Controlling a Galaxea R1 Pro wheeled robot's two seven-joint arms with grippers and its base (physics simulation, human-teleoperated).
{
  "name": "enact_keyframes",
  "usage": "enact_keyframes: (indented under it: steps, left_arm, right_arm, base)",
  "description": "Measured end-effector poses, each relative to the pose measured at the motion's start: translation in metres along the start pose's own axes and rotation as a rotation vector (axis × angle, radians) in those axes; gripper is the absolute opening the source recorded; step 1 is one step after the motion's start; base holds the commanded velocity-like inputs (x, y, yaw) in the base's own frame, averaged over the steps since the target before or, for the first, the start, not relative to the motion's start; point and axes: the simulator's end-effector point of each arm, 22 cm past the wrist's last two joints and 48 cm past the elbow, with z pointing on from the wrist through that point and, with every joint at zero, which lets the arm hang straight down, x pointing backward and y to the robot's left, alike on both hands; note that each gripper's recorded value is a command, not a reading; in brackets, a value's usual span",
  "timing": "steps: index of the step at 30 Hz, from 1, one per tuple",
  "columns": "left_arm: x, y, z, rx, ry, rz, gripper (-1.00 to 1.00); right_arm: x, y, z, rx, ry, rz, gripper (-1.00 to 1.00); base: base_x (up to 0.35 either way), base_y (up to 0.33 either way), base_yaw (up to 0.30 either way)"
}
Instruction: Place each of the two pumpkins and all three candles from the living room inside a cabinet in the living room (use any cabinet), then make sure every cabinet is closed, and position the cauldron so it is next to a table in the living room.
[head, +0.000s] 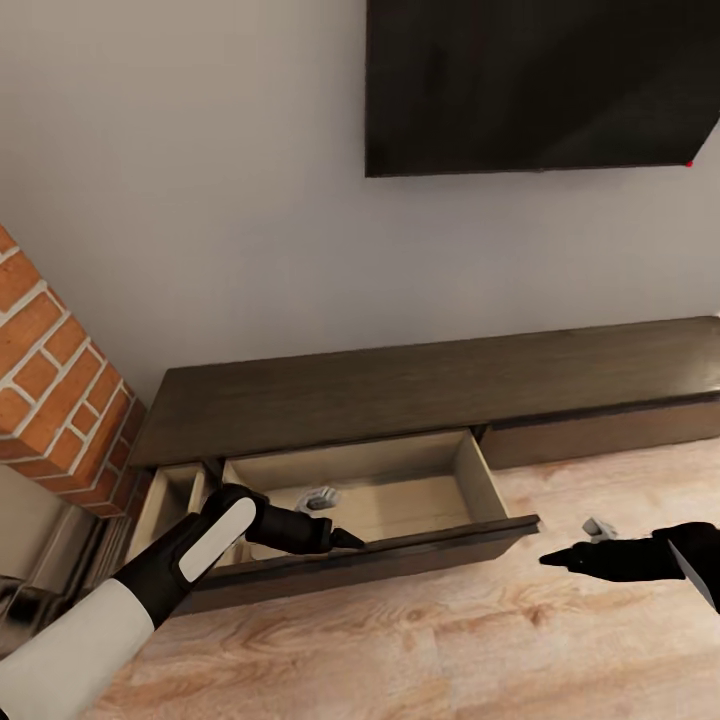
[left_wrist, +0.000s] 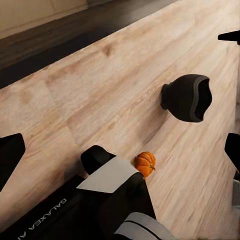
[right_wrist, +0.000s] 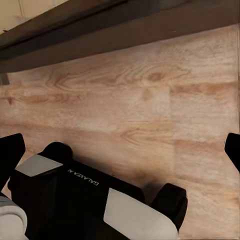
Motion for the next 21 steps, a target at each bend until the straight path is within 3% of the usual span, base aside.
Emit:
enact_keyframes:
  steps: [7,13,21]
  left_arm:
    - [-0.0009,-0.0023,-0.0021,0.001,-0.003,0.003,1.0]
    - [0.0009,0.0013,0.0003,-0.003,0.0,-0.019,1.0]
    - [-0.0012,0.0005,-0.0014,-0.01,-0.008,-0.015,1.0]
  right_arm:
    - [-0.0018,0.0023,-0.002,-0.002,-0.006,-0.004,1.0]
    - [-0.0028,0.0032,-0.0045,-0.001,-0.01,-0.006,1.0]
    - [-0.0055,0.0055,-0.0077,-0.002,-0.019,-0.01,1.0]
  base:
    - [-0.19,0.057,-0.252]
    - [-0.025,0.059,-0.252]
    - [-0.001,0.002,-0.252]
